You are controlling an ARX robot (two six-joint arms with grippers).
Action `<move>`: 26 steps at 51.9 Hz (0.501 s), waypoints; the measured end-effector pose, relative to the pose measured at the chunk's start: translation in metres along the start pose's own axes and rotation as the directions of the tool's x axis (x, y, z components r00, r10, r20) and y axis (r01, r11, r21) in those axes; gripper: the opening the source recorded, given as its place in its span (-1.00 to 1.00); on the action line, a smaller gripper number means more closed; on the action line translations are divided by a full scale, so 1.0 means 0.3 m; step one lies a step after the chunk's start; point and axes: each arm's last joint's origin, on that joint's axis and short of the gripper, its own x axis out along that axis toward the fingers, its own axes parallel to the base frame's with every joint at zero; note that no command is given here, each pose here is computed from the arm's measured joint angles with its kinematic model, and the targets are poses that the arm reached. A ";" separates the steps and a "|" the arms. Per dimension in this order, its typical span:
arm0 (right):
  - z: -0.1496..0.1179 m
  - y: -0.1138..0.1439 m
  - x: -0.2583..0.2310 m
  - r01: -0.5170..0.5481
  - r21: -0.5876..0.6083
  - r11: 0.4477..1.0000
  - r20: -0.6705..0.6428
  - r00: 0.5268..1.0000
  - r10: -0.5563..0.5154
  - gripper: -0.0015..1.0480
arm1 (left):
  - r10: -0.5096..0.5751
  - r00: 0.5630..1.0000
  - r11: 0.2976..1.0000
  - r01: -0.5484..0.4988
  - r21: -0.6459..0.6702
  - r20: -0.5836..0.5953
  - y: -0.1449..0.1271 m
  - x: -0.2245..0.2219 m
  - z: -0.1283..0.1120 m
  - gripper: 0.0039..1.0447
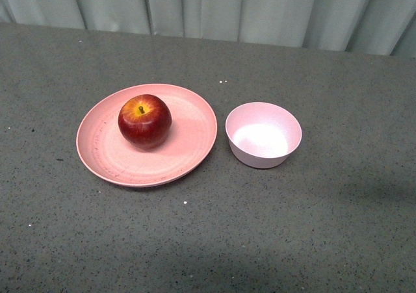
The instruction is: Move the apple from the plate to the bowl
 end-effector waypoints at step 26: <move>0.044 -0.096 -0.199 -0.010 -0.001 1.000 -0.001 1.000 0.010 -0.98 | 0.000 1.000 1.000 0.000 0.000 0.000 0.000 0.000 0.000 0.88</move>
